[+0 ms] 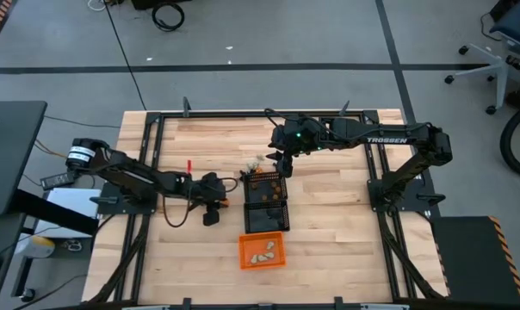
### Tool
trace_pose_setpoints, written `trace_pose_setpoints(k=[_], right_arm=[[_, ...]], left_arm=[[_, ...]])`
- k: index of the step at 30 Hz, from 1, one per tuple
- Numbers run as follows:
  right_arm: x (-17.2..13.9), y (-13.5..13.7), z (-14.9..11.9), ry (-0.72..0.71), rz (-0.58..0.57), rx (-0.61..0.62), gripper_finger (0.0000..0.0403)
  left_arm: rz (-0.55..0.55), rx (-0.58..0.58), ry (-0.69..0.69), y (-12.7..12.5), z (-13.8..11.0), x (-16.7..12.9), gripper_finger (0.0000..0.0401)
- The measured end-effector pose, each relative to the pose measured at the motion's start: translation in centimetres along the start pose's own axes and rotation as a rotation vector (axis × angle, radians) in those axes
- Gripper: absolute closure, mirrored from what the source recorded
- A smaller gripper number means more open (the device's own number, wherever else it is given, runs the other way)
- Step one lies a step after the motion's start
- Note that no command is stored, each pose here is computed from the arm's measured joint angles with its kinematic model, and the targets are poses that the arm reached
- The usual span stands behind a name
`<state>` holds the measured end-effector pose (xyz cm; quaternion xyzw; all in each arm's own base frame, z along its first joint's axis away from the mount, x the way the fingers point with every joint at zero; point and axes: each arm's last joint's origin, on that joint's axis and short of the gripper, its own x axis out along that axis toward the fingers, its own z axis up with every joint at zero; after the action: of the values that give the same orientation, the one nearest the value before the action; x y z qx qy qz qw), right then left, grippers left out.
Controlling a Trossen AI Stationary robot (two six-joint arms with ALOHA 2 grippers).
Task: Sort Halloween decoration
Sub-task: Put the orange pumpkin toy into the top black bin
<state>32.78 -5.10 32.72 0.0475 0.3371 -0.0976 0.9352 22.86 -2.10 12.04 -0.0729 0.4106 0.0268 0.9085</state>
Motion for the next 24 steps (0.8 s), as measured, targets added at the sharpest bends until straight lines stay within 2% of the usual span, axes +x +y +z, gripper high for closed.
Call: trace_pose_setpoints(k=[10,24], right_arm=[[0.0,-0.1,0.0,-0.001,-0.002,-0.001,0.0225],[0.0,-0.5,0.0,-0.002,-0.012,0.008,0.0225]], left_arm=[[-0.014,-0.014,-0.086,-0.2,1.1,-1.1,0.0314],[-0.060,-0.051,-0.328,-0.4,3.5,-1.9,0.0311]])
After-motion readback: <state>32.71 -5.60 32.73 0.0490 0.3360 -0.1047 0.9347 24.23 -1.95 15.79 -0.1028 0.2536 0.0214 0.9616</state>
